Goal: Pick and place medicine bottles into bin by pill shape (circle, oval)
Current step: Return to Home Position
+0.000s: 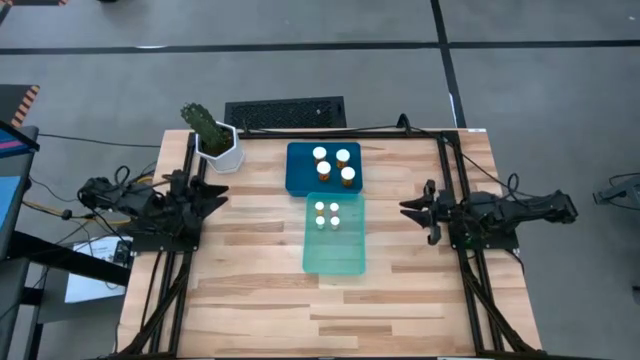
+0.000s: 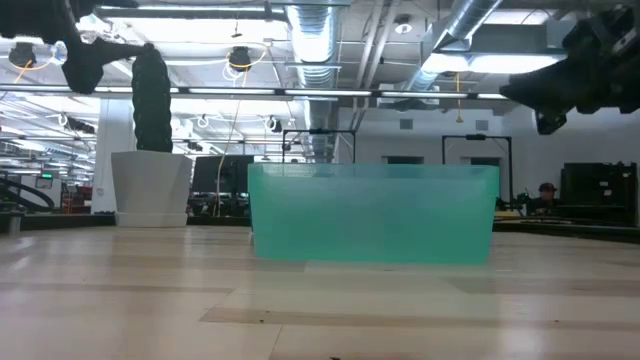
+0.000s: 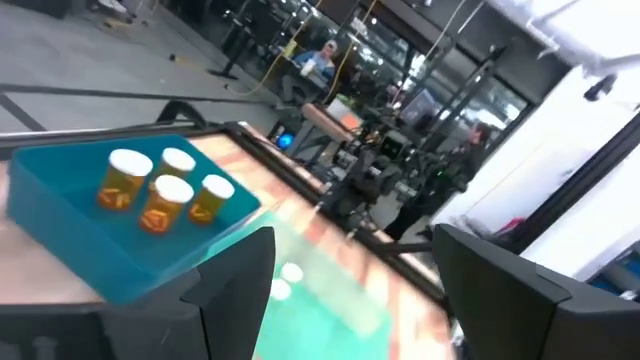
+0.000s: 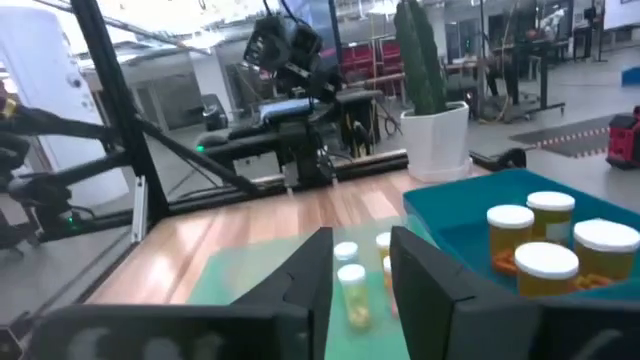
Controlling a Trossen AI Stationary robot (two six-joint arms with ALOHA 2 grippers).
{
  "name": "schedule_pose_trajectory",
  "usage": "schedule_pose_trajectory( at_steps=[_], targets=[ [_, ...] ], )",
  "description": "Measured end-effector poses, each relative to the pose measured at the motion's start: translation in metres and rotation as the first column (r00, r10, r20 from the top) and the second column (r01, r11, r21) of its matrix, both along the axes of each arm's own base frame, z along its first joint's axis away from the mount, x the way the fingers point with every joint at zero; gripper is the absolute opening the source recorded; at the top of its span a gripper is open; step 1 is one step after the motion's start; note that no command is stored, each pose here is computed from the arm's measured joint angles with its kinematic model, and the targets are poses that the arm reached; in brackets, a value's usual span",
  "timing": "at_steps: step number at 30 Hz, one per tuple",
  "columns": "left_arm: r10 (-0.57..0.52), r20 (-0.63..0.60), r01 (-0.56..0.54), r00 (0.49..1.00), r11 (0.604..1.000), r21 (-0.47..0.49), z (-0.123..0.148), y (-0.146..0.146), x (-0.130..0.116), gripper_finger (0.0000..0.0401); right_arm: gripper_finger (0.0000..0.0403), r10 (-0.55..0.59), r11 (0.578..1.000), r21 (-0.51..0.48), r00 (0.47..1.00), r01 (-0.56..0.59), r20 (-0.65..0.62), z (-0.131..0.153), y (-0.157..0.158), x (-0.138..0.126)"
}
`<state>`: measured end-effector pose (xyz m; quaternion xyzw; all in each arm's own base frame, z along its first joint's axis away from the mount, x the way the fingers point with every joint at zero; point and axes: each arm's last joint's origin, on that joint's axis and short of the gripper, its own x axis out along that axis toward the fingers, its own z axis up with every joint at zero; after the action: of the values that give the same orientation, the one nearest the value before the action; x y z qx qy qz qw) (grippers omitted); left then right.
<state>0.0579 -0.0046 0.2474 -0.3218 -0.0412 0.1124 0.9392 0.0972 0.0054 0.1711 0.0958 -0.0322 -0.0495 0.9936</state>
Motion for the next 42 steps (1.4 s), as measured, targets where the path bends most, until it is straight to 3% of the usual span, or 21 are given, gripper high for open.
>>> schedule_pose_trajectory(
  at_steps=[7, 17, 22, 24, 29, 36, 42],
  targets=[
    [-0.017, -0.084, 0.024, 0.996, 0.997, 0.080, -0.021, -0.004, 0.008, 0.0265, 0.0084, -0.026, 0.999, 0.018, 0.999, 0.027, -0.044, -0.004, -0.002, 0.003],
    [-0.102, -0.159, 0.129, 0.982, 0.977, 0.170, -0.059, -0.012, 0.024, 0.0265, 0.0082, -0.037, 0.998, 0.047, 0.998, 0.039, -0.042, -0.004, -0.003, 0.003],
    [-0.188, -0.002, 0.181, 0.982, 0.943, 0.279, -0.075, -0.019, 0.035, 0.0265, 0.0082, -0.037, 0.998, 0.047, 0.998, 0.039, -0.046, -0.005, -0.003, 0.003],
    [-0.203, -0.008, 0.195, 0.979, 0.928, 0.317, -0.073, -0.018, 0.035, 0.0265, 0.0082, -0.037, 0.998, 0.048, 0.998, 0.039, -0.046, -0.005, -0.003, 0.003],
    [-0.158, -0.032, 0.158, 0.987, 0.920, 0.358, -0.075, -0.014, 0.037, 0.0265, 0.0082, -0.037, 0.998, 0.049, 0.998, 0.040, -0.046, -0.005, -0.003, 0.003],
    [0.062, -0.048, -0.041, 0.997, 0.935, 0.353, -0.076, -0.007, 0.037, 0.0265, 0.0082, -0.037, 0.998, 0.048, 0.998, 0.040, -0.047, -0.005, -0.003, 0.003],
    [0.076, -0.041, -0.058, 0.996, 0.943, 0.328, -0.076, -0.007, 0.037, 0.0265, 0.0082, -0.038, 0.998, 0.048, 0.998, 0.040, -0.047, -0.005, -0.003, 0.003]
  ],
)
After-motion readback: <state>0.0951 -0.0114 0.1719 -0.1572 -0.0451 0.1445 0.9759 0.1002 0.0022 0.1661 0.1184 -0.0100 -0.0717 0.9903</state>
